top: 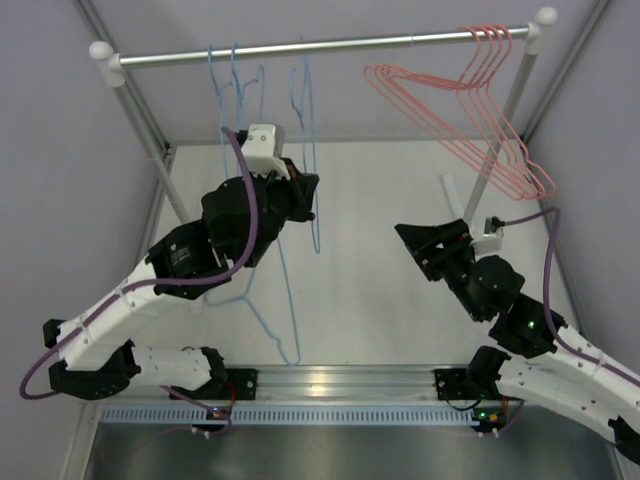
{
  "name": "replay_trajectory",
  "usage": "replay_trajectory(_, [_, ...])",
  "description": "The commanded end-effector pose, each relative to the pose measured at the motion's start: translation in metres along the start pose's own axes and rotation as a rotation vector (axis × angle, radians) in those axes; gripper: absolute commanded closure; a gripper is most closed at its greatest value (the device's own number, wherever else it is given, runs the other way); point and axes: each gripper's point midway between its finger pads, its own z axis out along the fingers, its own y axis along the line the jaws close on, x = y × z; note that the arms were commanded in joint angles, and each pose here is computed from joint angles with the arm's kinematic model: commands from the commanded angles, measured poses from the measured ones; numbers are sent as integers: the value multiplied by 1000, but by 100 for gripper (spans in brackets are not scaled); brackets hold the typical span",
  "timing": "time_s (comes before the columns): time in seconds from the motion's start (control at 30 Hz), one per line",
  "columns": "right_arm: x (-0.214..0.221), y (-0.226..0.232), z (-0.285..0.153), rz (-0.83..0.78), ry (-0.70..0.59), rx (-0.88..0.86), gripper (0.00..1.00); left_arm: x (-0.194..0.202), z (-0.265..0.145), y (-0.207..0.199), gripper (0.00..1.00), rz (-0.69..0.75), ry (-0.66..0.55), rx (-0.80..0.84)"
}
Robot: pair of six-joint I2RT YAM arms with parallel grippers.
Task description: Organize the hangers
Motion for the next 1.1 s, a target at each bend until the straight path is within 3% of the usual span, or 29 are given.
replay_trajectory(0.0, [-7, 19, -6, -12, -3, -38, 23, -20, 5, -4, 100, 5, 3, 67])
replay_trajectory(0.57, [-12, 23, -8, -25, -17, -43, 23, -45, 52, 41, 100, -30, 29, -4])
replay_trajectory(1.07, [-11, 22, -6, -36, -16, -30, 21, -47, 63, 69, 100, -60, 40, -40])
